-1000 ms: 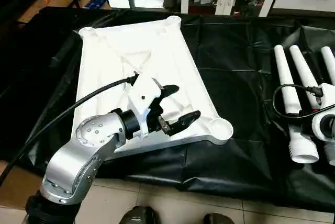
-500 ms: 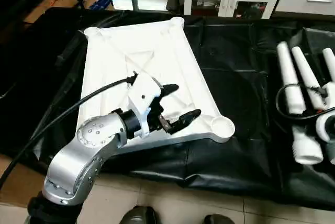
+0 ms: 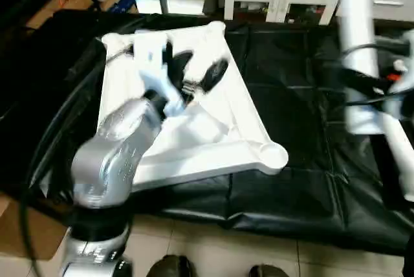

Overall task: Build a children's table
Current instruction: Pick table leg

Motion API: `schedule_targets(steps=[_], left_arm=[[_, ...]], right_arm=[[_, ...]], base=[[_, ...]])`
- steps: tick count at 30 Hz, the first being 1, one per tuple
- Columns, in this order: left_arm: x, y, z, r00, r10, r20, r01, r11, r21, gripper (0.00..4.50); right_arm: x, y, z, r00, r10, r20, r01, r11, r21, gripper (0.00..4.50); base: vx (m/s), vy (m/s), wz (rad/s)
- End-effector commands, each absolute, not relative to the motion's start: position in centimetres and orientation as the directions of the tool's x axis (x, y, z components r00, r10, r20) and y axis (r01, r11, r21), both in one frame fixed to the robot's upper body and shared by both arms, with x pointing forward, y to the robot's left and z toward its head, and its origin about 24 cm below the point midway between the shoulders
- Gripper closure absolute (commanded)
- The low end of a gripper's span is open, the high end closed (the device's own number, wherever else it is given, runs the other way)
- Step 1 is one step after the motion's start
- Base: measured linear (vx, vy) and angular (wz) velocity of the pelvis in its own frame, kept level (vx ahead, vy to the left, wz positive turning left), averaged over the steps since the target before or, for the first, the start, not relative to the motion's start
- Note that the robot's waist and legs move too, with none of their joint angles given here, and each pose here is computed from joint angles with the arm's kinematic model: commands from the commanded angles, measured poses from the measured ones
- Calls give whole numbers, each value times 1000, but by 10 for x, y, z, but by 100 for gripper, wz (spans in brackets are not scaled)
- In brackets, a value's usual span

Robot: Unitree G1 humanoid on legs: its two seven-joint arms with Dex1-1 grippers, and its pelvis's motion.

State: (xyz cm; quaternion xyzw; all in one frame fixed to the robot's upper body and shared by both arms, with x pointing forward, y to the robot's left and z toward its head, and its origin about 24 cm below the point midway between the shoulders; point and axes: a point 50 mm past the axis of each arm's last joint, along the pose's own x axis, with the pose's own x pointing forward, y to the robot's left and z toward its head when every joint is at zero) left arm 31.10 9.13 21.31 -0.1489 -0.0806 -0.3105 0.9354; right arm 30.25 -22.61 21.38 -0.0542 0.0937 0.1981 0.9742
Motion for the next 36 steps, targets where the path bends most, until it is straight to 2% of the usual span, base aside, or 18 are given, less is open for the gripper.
schedule_targets(steps=[1, 2, 4, 5, 9, 12, 21, 28, 36], left_arm=[[313, 92, 215, 796, -555, 241, 604, 748, -274, 0], [312, 84, 227, 751, -585, 306, 661, 672, -334, 0], [310, 80, 234, 721, -605, 339, 693, 628, -354, 0], [307, 74, 242, 666, -643, 379, 746, 553, -371, 0], [304, 70, 246, 619, -689, 376, 783, 507, -361, 0], [305, 73, 249, 622, -672, 401, 779, 482, -401, 0], [308, 78, 252, 630, -644, 433, 770, 445, -458, 0], [307, 74, 251, 624, -656, 424, 773, 439, -457, 0], [311, 76, 250, 651, -644, 401, 747, 450, -489, 82]], right_arm=[[298, -210, 227, 872, 469, -137, -487, 858, -164, 266], [295, -194, 230, 816, 569, -101, -578, 801, -157, 266], [294, -188, 231, 790, 607, -85, -613, 776, -148, 266], [293, -180, 230, 747, 660, -82, -664, 732, -152, 266], [293, -173, 230, 700, 710, -77, -711, 682, -173, 266], [290, -167, 231, 645, 760, -81, -758, 625, -186, 266], [282, -159, 224, 556, 823, -115, -826, 532, -186, 266], [281, -159, 220, 544, 828, -135, -836, 519, -180, 266], [278, -159, 218, 531, 833, -155, -844, 504, -181, 266]], base=[[0, 0, 0], [0, 0, 0], [0, 0, 0], [0, 0, 0], [0, 0, 0], [0, 0, 0], [0, 0, 0], [0, 0, 0], [0, 0, 0]])
